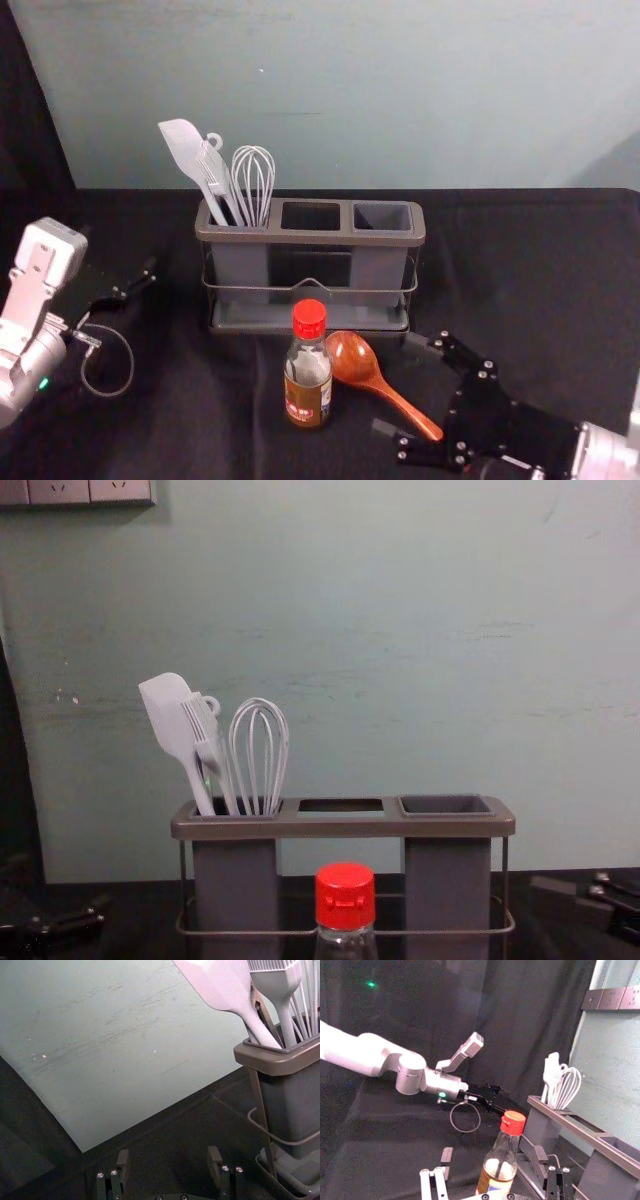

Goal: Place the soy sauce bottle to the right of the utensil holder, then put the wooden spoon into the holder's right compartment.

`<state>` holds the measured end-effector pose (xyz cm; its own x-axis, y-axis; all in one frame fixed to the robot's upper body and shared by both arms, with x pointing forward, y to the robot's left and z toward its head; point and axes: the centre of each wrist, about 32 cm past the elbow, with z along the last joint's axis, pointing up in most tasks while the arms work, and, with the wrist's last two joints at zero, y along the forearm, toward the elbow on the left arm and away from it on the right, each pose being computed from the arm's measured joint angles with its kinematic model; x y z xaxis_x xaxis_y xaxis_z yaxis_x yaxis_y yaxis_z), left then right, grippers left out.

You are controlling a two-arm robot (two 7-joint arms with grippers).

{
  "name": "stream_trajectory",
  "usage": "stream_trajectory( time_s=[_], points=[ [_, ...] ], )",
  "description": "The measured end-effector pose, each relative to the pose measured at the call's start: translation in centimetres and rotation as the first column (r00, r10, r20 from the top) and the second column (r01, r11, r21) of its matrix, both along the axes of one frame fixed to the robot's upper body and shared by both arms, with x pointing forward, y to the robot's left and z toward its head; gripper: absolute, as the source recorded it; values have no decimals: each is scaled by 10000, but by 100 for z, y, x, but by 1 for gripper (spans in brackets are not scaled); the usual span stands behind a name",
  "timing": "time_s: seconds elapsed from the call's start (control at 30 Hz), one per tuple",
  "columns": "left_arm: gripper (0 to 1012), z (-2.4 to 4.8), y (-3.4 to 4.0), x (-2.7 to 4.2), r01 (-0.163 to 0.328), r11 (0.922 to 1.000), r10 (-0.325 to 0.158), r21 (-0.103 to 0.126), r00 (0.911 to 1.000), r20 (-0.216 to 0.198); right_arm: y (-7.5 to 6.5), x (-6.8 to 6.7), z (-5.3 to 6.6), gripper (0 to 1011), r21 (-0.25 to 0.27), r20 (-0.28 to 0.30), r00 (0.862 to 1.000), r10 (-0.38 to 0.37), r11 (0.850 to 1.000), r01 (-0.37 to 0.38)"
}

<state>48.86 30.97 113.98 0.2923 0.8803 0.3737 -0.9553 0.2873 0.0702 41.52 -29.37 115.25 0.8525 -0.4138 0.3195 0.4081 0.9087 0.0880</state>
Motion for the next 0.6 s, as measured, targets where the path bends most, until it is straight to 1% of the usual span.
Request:
stream_trajectory(
  time_s=[0.17,0.27,0.37,0.4,0.47,0.6],
  points=[
    [1012,0,0,0,0,10000,0,0,10000,-1,69,81,7,1002,102,-390,9992,-46,9999,50],
    [1011,0,0,0,0,10000,0,0,10000,0,129,153,33,1003,167,-717,9974,-112,9998,124],
    [1012,0,0,0,0,10000,0,0,10000,0,219,248,75,1002,197,-1180,9928,-201,9996,225],
    [1011,0,0,0,0,10000,0,0,10000,0,219,248,75,1003,197,-1180,9928,-201,9996,225],
    [1012,0,0,0,0,10000,0,0,10000,0,289,312,105,1002,217,-1522,9880,-276,9993,313],
    [1012,0,0,0,0,10000,0,0,10000,-1,360,372,131,1003,210,-1857,9821,-311,9991,356]
  ],
)
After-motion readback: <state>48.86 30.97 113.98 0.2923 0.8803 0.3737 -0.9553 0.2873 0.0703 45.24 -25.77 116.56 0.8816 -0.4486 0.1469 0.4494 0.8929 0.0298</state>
